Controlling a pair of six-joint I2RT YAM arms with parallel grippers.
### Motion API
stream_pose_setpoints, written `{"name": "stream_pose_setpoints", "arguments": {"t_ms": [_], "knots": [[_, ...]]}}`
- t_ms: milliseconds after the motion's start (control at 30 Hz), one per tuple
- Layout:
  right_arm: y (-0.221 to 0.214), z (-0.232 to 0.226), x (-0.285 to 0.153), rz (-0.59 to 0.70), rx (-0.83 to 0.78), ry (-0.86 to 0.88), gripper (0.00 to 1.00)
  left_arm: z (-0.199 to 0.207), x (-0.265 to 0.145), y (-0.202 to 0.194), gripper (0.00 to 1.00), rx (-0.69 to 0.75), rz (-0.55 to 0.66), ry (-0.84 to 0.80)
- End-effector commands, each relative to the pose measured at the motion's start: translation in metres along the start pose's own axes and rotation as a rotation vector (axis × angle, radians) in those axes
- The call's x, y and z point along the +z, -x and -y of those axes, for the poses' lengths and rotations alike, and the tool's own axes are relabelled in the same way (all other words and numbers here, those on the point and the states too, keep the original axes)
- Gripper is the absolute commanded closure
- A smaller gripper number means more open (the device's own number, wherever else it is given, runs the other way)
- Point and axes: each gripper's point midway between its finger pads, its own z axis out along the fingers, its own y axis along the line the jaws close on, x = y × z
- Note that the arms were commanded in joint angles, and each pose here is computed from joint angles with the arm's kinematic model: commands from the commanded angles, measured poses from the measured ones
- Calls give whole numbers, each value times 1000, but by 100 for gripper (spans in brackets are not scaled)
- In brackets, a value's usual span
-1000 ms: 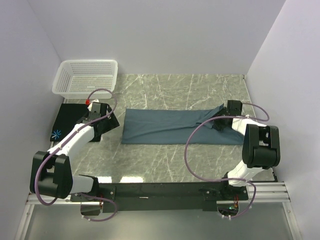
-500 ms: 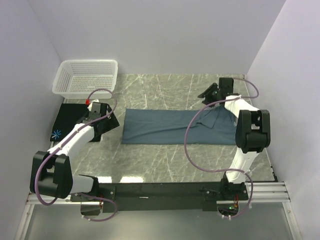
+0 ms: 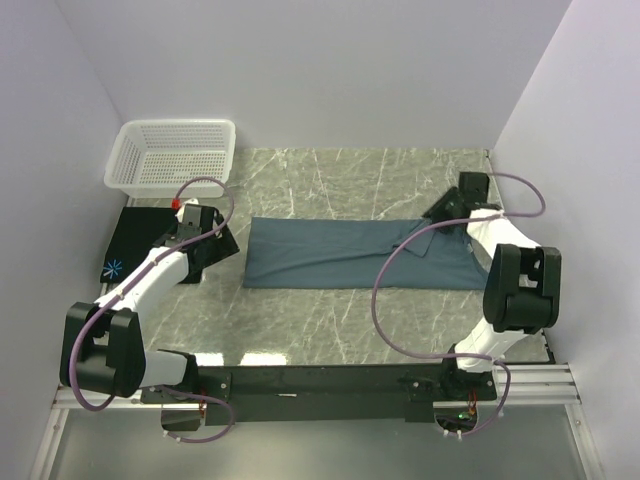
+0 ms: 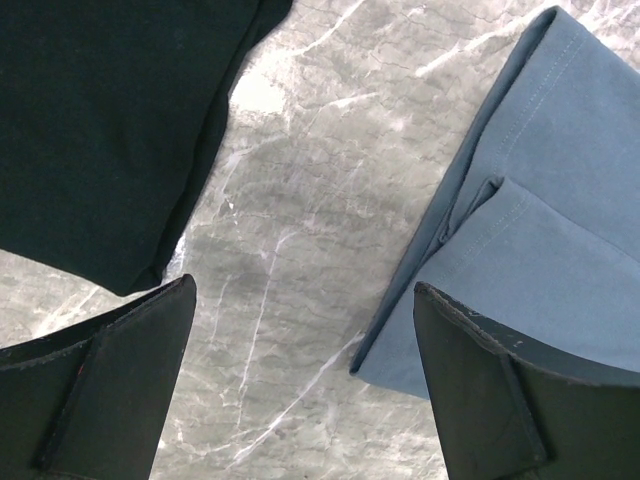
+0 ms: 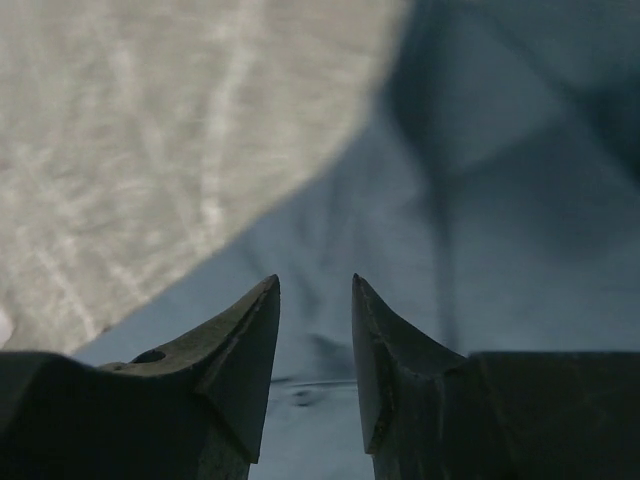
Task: Fold and stack the t-shirts
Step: Fold the tshirt
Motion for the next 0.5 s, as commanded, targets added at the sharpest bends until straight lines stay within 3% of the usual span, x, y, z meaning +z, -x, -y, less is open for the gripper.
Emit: {"name": "stream_pose_setpoints", "arguments": {"t_ms": [0,467], "knots": [[13,24,-3,32,35,7,59,10,-5,11,5,7,37,-53],[-38,58,12,-81,107,-19,59,12,-3,7,5,14,20,-62]]}}
